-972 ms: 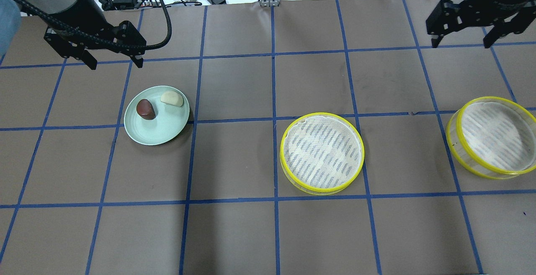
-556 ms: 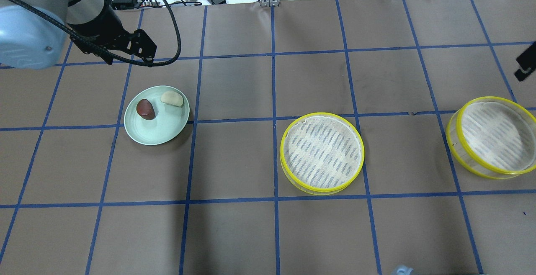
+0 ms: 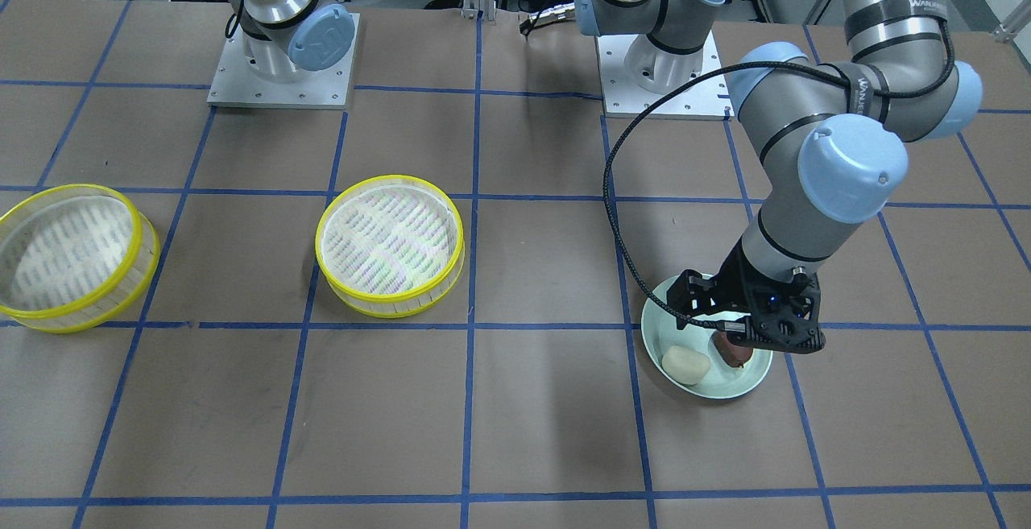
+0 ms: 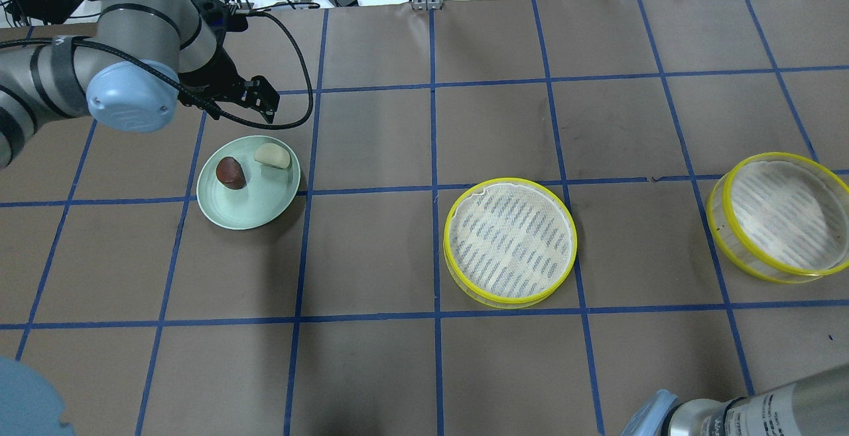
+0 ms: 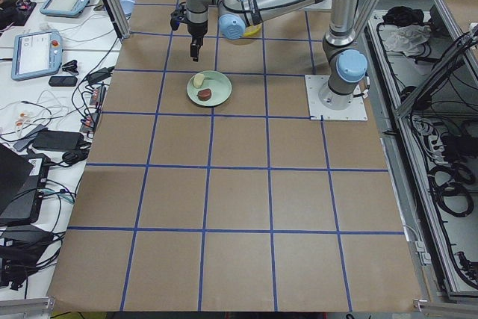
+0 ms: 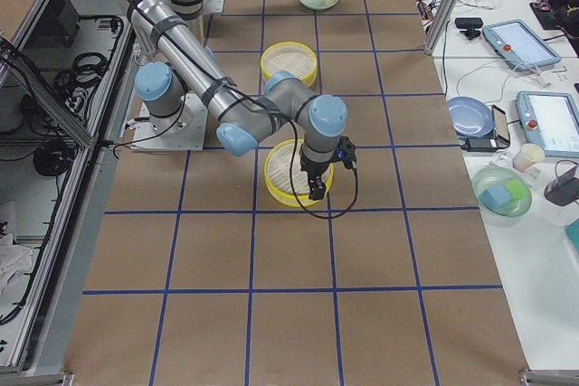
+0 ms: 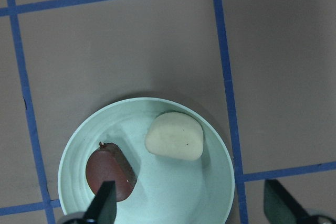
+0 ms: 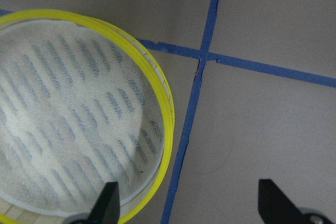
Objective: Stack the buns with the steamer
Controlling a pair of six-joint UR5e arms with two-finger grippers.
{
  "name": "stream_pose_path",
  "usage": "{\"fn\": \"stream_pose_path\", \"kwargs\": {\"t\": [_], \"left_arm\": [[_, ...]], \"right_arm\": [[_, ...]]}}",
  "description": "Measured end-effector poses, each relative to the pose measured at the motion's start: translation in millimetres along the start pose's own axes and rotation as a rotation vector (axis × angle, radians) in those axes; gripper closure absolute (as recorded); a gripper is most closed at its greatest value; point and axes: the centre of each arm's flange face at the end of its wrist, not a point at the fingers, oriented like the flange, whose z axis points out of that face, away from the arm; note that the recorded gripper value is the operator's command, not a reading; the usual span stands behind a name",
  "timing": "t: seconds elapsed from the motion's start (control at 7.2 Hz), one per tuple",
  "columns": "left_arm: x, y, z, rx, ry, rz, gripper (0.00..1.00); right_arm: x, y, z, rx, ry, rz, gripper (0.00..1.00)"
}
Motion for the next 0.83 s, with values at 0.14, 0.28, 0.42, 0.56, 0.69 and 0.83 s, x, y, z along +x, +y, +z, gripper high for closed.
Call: {"fn": "stream_pose_path", "kwargs": {"t": [0.14, 0.28, 0.42, 0.56, 0.69, 0.83], "left_arm": [[-1.2, -4.3, 25.3, -0.034, 0.009, 0.020, 0.02], [-2.2, -6.1, 48.9, -0.070, 0.020, 0.048, 0.02], [-2.7, -6.0, 70.3, -0.104, 0.030, 0.065, 0.08], [-2.9, -5.5, 86.8, -0.130, 0.039, 0.073, 0.23], [-3.0, -5.1, 97.5, -0.148, 0.044, 0.076, 0.51], [-3.1, -5.0, 103.8, -0.158, 0.047, 0.079, 0.81]], "right_arm": [[10.0, -5.1, 31.4, -0.005, -0.012, 0.005, 0.27], [14.2, -9.5, 55.6, -0.008, -0.019, 0.012, 0.49], [14.1, -11.5, 68.3, -0.011, -0.024, 0.024, 0.61], [13.1, -12.4, 73.6, -0.014, -0.028, 0.035, 0.80], [10.7, -12.4, 77.2, -0.019, -0.035, 0.053, 1.00], [7.0, -11.4, 80.3, -0.027, -0.044, 0.079, 1.00]]}}
